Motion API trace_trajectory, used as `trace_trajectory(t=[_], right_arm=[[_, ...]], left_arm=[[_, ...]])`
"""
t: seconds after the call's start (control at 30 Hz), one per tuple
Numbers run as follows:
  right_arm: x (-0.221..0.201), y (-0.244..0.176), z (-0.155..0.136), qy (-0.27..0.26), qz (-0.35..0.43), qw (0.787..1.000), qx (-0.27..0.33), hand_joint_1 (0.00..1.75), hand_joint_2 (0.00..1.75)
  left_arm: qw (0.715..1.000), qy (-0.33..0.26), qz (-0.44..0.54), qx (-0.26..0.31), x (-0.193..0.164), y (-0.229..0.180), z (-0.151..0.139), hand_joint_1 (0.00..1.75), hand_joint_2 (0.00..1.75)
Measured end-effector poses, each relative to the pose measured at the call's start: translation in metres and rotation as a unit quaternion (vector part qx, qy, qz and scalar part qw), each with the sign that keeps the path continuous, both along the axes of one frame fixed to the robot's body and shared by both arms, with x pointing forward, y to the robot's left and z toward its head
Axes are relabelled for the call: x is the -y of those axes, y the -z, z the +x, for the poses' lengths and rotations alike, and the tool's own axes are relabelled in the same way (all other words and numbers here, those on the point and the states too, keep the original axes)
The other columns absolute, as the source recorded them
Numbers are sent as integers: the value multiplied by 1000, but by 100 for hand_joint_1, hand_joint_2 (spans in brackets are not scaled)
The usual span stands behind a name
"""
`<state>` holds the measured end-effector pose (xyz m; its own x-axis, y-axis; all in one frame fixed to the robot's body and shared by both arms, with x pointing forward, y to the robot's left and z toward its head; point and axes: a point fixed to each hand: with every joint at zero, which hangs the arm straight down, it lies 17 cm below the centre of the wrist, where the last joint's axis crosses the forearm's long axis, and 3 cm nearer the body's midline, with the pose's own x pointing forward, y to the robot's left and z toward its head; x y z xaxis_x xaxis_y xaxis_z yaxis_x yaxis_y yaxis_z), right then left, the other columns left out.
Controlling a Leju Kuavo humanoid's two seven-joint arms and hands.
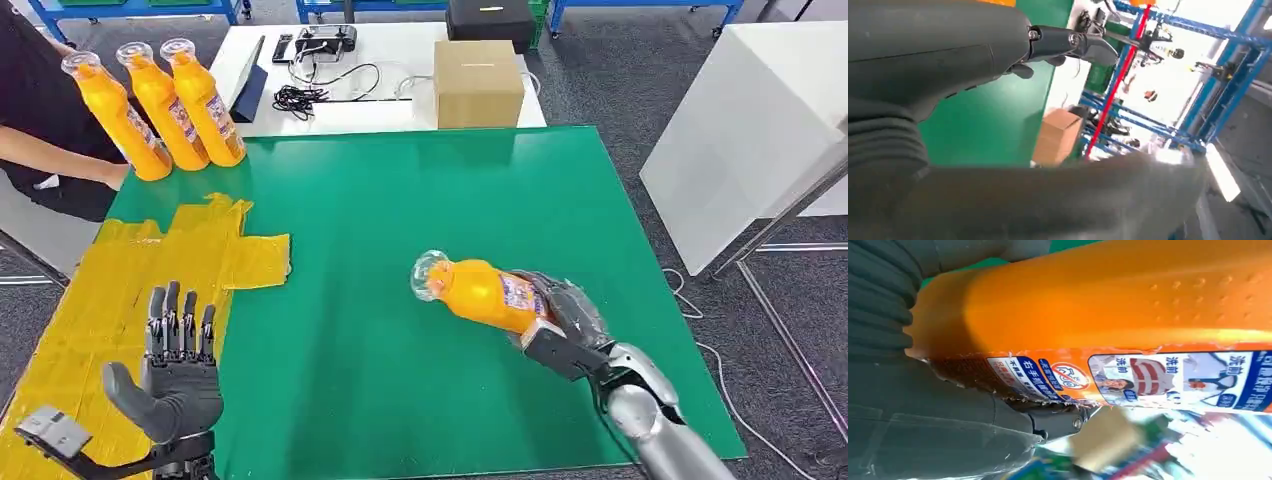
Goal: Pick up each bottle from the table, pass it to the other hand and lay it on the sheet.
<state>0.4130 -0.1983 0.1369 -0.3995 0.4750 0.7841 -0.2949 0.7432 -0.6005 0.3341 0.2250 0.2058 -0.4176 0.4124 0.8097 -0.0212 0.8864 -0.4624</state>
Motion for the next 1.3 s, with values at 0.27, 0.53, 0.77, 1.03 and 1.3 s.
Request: trace_trajectory(t=[0.27, 0.53, 0.77, 1.03, 1.3], right_arm=[[-41, -63, -35, -29, 87, 994, 67, 175, 175], [-47, -74, -37, -28, 112, 991, 74, 175, 175], [-66, -92, -15, -27, 145, 986, 72, 175, 175], [-90, -92, 6, -33, 156, 986, 53, 175, 175], [-147, -75, -4, -61, 110, 991, 50, 175, 175]], left_arm=[[997, -4, 71, 27, 41, -9, -6, 0, 175], [997, 11, 70, 35, 55, -12, -7, 0, 175], [993, 33, 94, 68, 79, -28, -3, 0, 175], [991, 56, 97, 77, 96, -32, -2, 0, 175], [990, 53, 102, 78, 96, -32, 1, 0, 175]])
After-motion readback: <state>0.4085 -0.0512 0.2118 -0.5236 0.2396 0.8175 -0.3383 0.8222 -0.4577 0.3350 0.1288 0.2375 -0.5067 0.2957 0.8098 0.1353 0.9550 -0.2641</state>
